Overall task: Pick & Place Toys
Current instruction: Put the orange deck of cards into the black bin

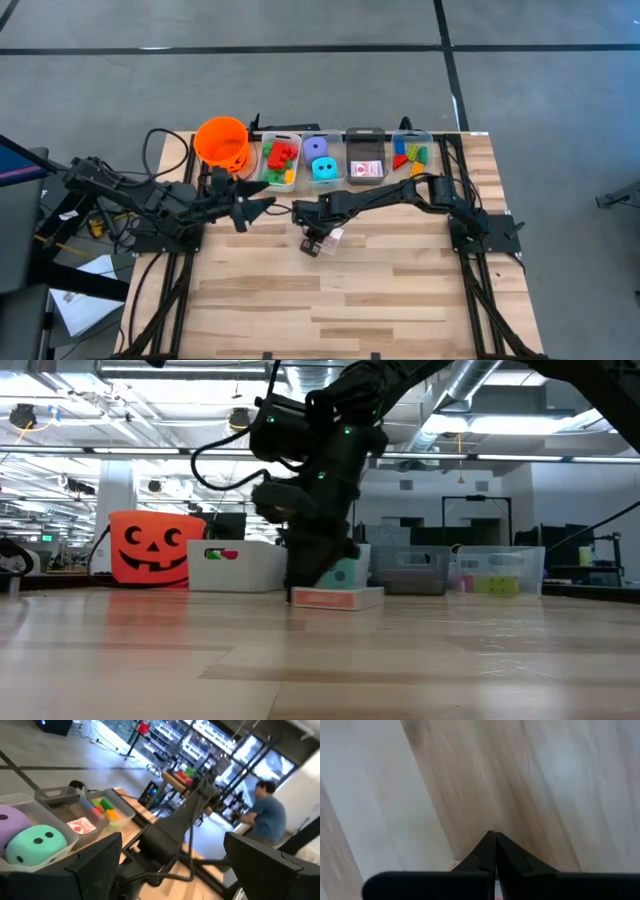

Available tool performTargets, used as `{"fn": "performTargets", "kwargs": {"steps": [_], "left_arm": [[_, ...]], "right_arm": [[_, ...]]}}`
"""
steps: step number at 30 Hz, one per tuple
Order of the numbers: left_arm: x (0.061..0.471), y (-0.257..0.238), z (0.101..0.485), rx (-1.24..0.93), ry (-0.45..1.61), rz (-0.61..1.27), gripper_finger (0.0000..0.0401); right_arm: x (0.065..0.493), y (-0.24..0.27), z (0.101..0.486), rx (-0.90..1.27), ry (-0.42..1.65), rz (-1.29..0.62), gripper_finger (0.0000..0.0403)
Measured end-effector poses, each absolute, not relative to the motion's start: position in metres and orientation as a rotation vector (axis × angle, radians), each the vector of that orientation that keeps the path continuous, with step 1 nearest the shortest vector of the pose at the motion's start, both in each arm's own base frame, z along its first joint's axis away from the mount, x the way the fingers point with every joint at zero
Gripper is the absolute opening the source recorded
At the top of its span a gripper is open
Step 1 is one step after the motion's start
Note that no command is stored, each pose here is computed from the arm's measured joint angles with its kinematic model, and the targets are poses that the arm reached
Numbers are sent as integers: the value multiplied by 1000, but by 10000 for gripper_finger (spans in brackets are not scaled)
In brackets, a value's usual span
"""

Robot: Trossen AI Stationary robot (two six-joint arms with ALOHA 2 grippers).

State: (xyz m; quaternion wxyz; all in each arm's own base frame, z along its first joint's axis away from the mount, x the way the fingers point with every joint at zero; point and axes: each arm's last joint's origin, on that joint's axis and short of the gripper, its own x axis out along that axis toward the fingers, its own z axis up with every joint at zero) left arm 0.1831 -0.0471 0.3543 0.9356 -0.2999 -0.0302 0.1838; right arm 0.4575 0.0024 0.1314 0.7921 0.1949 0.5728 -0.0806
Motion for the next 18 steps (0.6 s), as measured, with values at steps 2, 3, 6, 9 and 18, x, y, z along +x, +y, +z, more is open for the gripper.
{"fn": "performTargets", "kwargs": {"steps": [2, 3, 6, 9, 18], "left_arm": [[184, -48, 353, -602, -48, 355, 343], [185, -48, 354, -594, -46, 350, 343], [185, -48, 353, -581, -40, 351, 343], [185, -46, 353, -580, -42, 361, 343], [186, -39, 353, -597, -62, 403, 343]], "right_arm": [[451, 6, 131, 409, 1297, -190, 2], [448, 7, 132, 405, 1323, -194, 2], [443, 13, 132, 399, 1376, -194, 4], [440, 20, 132, 386, 1407, -185, 2], [436, 34, 148, 332, 1502, -208, 1]]}}
